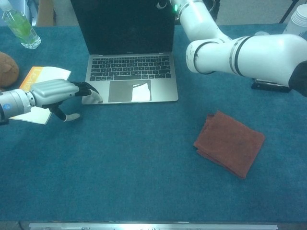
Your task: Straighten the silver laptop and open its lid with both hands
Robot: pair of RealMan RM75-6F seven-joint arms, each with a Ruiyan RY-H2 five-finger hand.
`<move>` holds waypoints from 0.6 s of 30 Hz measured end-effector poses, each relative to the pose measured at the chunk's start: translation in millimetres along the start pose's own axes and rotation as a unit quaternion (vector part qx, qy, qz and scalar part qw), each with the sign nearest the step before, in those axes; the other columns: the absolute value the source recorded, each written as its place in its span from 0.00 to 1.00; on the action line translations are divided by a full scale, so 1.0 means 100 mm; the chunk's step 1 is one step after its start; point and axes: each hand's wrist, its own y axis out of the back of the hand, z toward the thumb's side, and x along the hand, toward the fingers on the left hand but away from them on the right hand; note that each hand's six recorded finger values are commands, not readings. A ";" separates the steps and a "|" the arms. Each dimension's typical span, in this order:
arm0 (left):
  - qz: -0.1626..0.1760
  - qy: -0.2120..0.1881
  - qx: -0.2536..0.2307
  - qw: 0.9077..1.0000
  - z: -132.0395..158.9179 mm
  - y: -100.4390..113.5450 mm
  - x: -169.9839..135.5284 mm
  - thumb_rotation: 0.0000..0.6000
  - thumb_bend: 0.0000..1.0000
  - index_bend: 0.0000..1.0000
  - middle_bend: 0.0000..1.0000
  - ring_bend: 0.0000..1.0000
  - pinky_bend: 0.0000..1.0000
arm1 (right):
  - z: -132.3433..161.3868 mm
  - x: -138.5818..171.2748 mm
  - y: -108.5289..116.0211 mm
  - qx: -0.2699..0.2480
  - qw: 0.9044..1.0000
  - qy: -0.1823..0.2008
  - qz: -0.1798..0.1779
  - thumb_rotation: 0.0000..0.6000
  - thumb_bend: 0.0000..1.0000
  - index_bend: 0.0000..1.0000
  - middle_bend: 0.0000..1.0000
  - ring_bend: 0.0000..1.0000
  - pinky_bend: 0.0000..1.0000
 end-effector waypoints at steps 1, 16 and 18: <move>0.002 0.001 -0.001 1.000 -0.01 0.01 -0.01 1.00 0.40 0.16 0.11 0.05 0.13 | 0.01 0.01 0.02 -0.004 1.000 0.002 -0.005 1.00 0.05 0.00 0.06 0.00 0.06; 0.101 0.070 -0.039 0.992 -0.35 0.41 -0.45 1.00 0.40 0.16 0.12 0.05 0.13 | -0.16 0.51 0.21 -0.088 0.995 0.042 -0.024 1.00 0.12 0.00 0.06 0.00 0.07; 0.120 0.088 -0.044 0.988 -0.42 0.47 -0.56 1.00 0.40 0.16 0.12 0.05 0.13 | -0.23 0.66 0.25 -0.097 0.994 0.047 -0.017 1.00 0.13 0.00 0.07 0.00 0.07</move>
